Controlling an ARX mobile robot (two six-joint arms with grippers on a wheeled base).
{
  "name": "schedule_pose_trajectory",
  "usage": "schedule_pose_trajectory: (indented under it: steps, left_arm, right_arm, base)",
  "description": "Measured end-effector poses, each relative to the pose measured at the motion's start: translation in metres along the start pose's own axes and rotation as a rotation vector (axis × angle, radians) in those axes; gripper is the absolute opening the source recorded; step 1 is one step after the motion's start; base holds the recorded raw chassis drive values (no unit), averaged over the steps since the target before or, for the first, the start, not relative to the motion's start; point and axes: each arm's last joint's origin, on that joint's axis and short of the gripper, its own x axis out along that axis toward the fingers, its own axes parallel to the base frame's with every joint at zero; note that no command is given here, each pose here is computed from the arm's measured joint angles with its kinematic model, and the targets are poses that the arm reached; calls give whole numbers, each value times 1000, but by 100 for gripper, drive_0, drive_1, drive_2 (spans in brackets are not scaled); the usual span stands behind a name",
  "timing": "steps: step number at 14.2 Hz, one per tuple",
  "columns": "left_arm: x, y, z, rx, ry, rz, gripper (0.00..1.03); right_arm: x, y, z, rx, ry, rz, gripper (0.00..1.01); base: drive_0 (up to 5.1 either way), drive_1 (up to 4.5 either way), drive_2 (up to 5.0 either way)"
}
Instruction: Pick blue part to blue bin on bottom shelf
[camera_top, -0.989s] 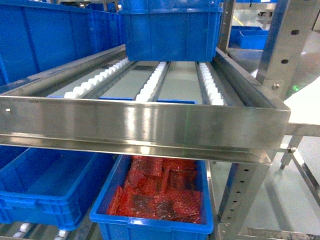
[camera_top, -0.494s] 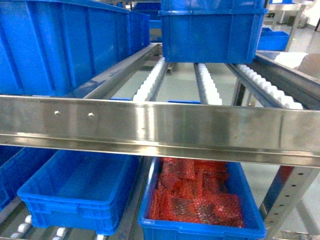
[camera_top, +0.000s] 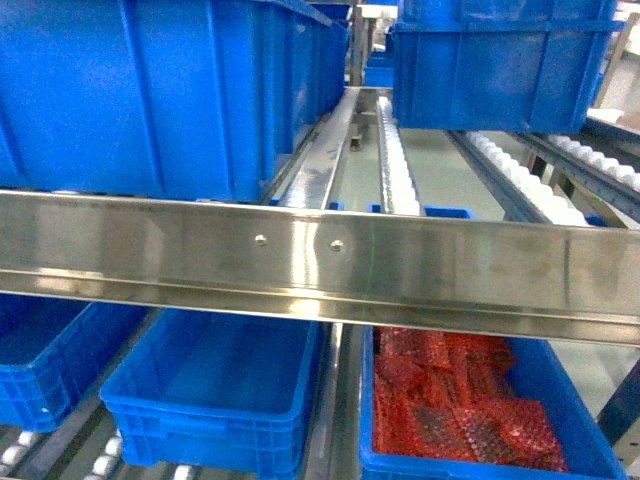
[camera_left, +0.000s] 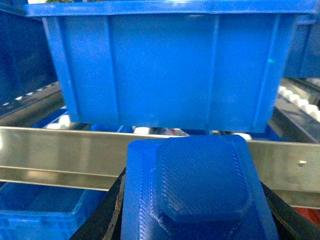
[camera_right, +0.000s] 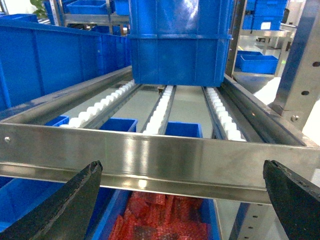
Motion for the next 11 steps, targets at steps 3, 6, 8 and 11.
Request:
schedule_pose_trajectory:
  steps: [3, 6, 8, 11]
  left_arm:
    - [0, 0, 0, -2, -4, -2, 44]
    - [0, 0, 0, -1, -3, -5, 44]
    - [0, 0, 0, -1, -2, -5, 44]
    - [0, 0, 0, -1, -2, -5, 44]
  right_arm:
    - [0, 0, -1, 0, 5, -1, 98]
    - [0, 0, -1, 0, 6, -2, 98]
    - [0, 0, -1, 0, 5, -1, 98]
    - [0, 0, -1, 0, 5, -1, 98]
  base:
    - [-504, 237, 237]
    - [-504, 237, 237]
    - [0, 0, 0]
    - [0, 0, 0]
